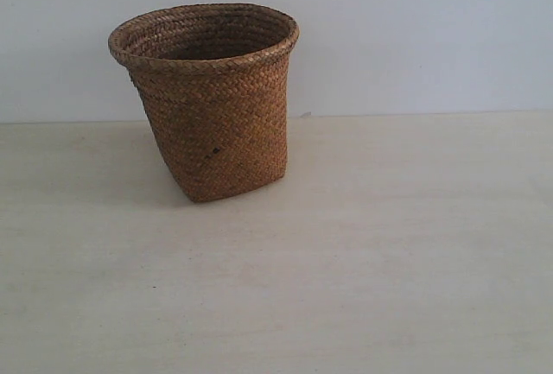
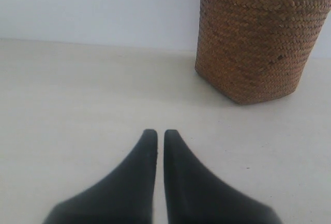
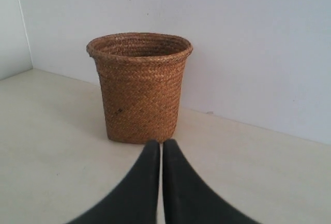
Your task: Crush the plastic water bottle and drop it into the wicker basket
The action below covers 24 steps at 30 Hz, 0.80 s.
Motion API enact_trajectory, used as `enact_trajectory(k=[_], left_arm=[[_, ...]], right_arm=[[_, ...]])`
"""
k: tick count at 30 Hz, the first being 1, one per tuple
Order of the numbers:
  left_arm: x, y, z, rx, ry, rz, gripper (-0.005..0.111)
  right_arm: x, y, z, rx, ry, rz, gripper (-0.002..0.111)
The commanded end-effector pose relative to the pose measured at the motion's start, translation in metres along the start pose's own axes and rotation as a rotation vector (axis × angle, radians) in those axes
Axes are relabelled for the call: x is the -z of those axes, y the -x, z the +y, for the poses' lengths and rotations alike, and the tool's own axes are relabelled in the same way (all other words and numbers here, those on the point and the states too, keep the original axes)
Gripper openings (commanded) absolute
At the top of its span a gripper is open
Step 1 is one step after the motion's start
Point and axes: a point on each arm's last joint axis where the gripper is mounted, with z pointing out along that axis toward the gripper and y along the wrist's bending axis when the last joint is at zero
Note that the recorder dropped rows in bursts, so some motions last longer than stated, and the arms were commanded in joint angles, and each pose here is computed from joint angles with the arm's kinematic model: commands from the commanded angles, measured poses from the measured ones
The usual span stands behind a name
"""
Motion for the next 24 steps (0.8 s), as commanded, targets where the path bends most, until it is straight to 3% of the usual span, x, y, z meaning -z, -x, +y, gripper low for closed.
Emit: enact_trajectory(k=[1, 12, 24], left_arm=[[0.0, -0.001, 0.0, 0.008, 0.004, 0.003, 0.004], [0.0, -0.001, 0.0, 0.008, 0.004, 0.002, 0.004], [0.0, -0.001, 0.0, 0.008, 0.004, -0.002, 0.004]], right_arm=[[-0.004, -0.027, -0.003, 0.013, -0.063, -0.127, 0.0], [-0.024, -0.103, -0.017, 0.099, -0.27, -0.078, 0.0], [-0.017, -0.118, -0.034, -0.029, -0.603, 0.042, 0.0]])
